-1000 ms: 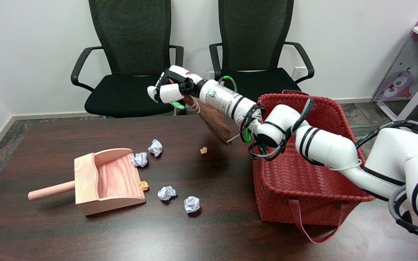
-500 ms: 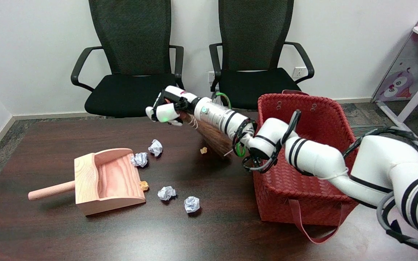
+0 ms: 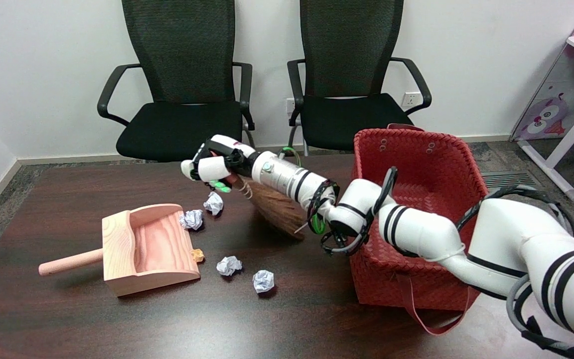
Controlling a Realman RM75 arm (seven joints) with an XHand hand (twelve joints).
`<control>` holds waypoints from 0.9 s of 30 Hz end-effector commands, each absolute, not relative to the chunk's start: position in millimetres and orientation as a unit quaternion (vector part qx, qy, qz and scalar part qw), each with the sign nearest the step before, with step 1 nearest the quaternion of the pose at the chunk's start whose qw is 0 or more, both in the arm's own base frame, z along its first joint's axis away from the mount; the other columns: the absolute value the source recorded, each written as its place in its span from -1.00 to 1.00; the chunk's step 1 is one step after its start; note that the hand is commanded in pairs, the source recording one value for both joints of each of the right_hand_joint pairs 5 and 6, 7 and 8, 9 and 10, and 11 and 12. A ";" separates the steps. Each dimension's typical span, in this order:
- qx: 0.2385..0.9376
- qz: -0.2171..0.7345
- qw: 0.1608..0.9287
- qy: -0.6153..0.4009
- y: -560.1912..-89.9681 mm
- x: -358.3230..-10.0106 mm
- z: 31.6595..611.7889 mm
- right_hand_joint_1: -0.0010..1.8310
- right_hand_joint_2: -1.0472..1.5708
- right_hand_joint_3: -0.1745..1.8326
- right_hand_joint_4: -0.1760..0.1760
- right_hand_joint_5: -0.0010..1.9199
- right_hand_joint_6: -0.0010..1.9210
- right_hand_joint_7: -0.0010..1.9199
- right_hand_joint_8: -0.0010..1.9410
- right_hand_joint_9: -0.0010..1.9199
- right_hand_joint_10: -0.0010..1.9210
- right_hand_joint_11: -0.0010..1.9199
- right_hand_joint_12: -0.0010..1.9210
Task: Sweep the paper ball into the dustpan.
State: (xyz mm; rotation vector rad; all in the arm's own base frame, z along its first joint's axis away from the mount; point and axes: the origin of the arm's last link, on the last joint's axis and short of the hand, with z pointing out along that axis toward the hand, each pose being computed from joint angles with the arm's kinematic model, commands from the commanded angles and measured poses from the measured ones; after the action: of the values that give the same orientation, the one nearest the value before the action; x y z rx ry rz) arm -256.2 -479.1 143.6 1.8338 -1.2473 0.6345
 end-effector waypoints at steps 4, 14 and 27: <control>0.604 0.337 0.294 -0.660 -465.1 -256.7 110.1 -0.03 0.63 0.87 0.02 1.00 1.00 1.00 0.98 1.00 1.00 1.00 1.00; 0.576 0.371 0.255 -0.683 -471.7 -241.0 107.4 -0.04 0.65 0.79 0.02 1.00 1.00 1.00 0.98 1.00 1.00 1.00 1.00; 0.512 0.439 0.206 -0.709 -480.1 -231.3 113.3 -0.04 0.64 0.78 0.01 1.00 1.00 1.00 0.98 1.00 1.00 1.00 1.00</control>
State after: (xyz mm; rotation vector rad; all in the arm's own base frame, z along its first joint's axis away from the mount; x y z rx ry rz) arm -245.8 -472.7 112.8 1.5832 -1.7847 0.9802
